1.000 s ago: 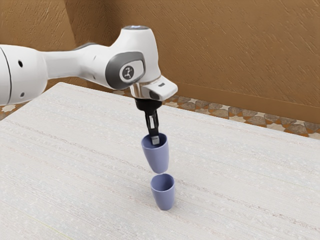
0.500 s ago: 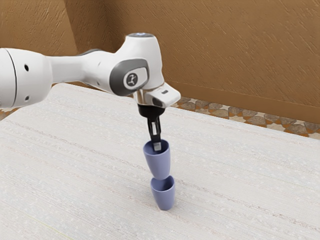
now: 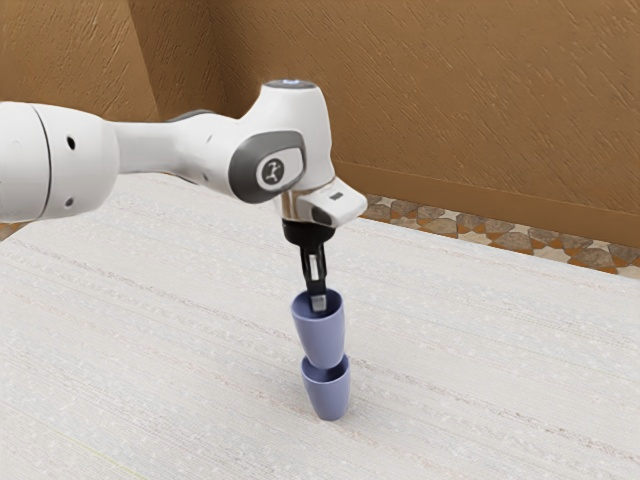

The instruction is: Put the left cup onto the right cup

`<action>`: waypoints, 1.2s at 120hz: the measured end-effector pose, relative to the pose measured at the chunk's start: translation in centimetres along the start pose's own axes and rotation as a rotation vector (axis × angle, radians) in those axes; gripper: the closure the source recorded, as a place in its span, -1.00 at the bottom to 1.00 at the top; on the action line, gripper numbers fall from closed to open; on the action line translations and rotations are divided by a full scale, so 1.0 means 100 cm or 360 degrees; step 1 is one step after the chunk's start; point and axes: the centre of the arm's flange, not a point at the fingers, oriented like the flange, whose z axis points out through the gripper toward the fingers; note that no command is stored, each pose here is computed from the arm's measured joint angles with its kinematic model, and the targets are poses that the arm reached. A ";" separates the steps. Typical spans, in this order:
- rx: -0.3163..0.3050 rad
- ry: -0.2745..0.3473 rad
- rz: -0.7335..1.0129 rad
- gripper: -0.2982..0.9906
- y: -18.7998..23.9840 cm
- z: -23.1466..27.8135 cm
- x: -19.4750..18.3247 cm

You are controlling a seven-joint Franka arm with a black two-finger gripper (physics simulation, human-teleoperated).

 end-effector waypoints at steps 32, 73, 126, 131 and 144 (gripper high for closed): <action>-0.0004 -0.0005 0.0003 0.68 0.001 0.004 0.000; -0.0019 -0.0003 -0.0007 0.68 0.002 0.013 -0.001; -0.0029 -0.0012 -0.0011 0.68 0.002 0.022 -0.002; -0.0028 -0.0010 -0.0011 0.68 0.002 0.022 -0.002; -0.0027 -0.0008 -0.0011 0.68 0.002 0.022 -0.002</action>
